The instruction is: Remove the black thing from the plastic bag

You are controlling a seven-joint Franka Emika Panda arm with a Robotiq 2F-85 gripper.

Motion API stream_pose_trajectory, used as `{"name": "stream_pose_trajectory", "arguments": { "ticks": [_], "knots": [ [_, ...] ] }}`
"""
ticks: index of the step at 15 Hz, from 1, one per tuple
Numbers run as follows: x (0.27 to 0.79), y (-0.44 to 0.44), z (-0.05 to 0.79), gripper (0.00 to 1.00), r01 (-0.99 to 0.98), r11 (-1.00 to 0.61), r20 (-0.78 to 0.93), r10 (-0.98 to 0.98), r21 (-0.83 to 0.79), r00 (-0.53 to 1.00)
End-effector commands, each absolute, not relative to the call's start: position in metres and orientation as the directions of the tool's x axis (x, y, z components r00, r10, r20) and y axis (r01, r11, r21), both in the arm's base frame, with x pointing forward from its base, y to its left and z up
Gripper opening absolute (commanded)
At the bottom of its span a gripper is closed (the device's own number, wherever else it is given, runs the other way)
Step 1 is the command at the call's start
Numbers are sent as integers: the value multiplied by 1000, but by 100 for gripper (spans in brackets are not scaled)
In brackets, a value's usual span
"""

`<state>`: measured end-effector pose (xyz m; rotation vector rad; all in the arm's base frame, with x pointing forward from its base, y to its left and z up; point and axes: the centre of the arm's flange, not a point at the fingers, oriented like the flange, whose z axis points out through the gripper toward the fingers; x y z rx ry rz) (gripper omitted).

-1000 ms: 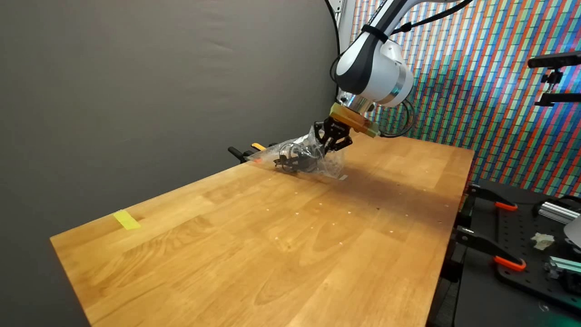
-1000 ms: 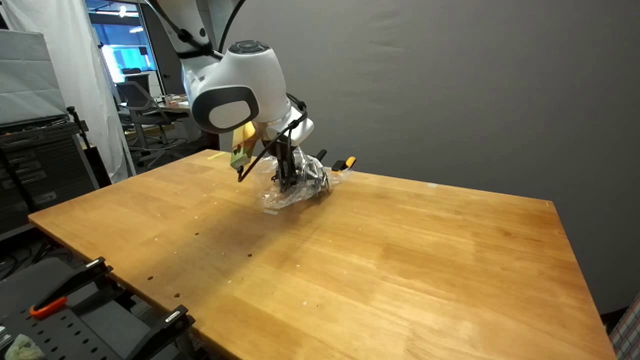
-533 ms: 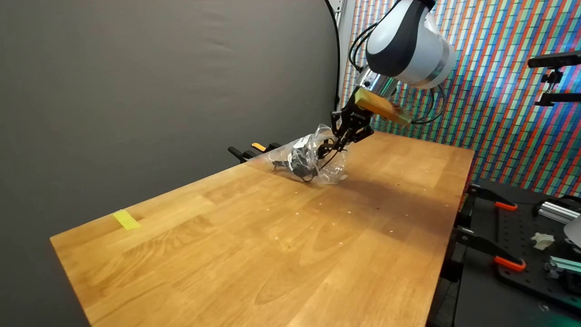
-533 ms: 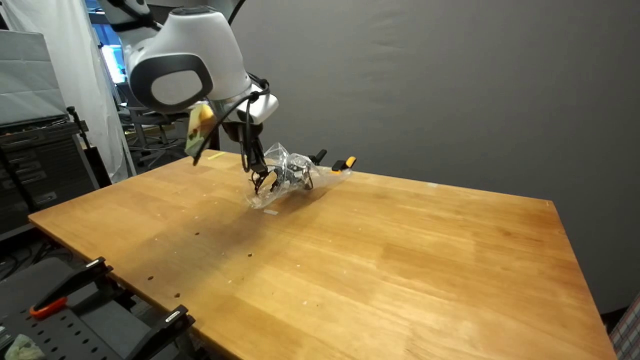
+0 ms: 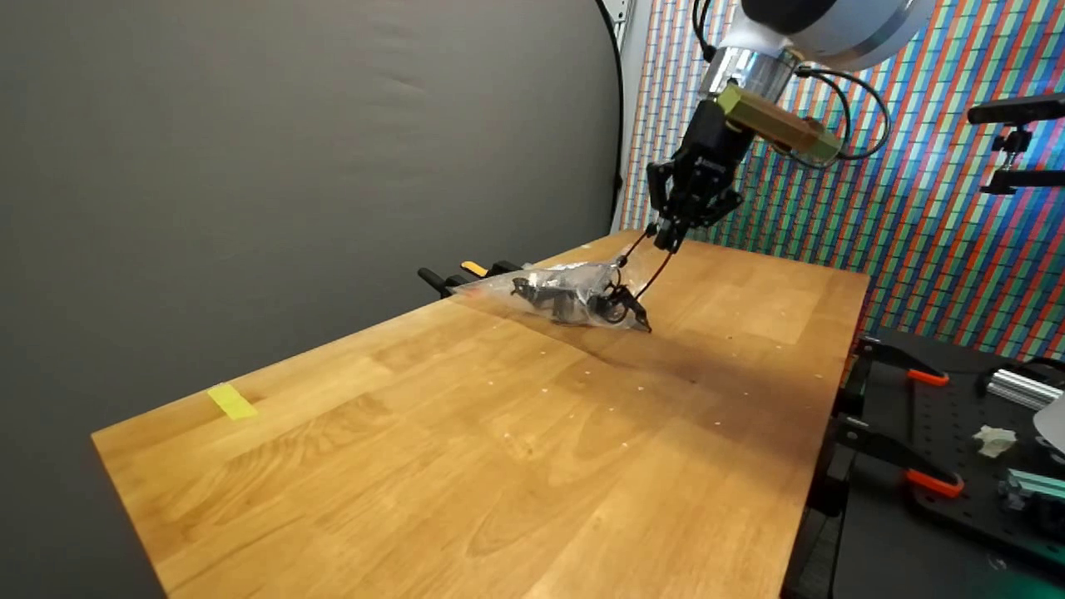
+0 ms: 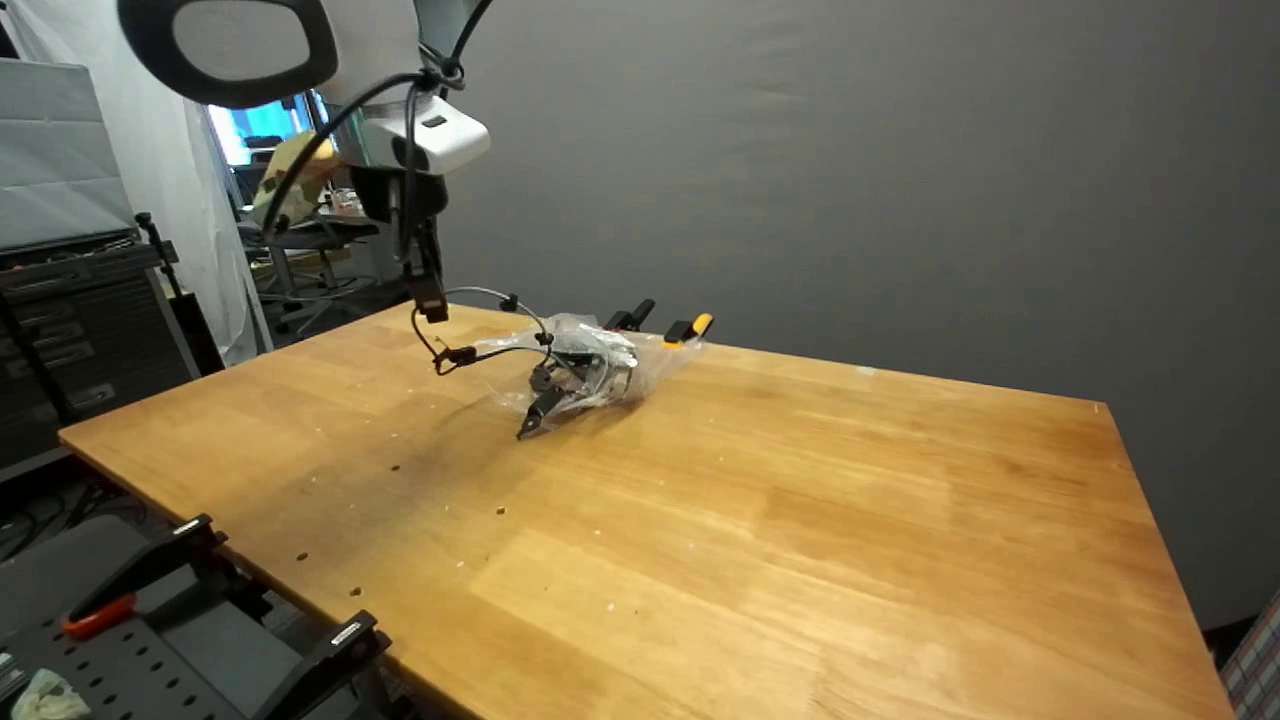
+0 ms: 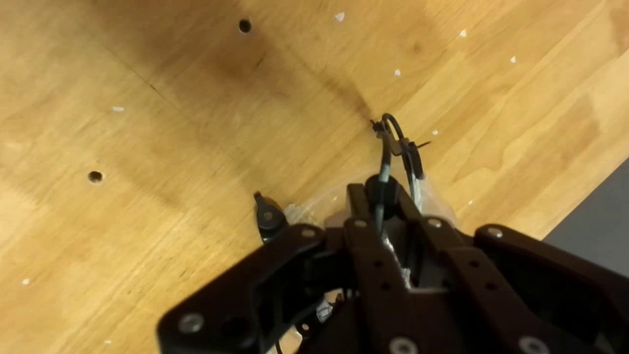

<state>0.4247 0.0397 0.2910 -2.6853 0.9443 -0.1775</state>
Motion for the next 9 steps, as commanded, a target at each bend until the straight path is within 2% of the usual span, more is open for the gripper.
{"name": "stream_pose_trajectory", "arguments": {
  "ticks": [1, 5, 9],
  "knots": [
    [388, 25, 347, 4, -586, -749, -5, -615, -310, 789],
    [366, 19, 385, 4, -562, -770, -41, -578, -303, 815],
    [345, 23, 424, 4, -557, -792, 9, -577, -249, 817]
  ]
}}
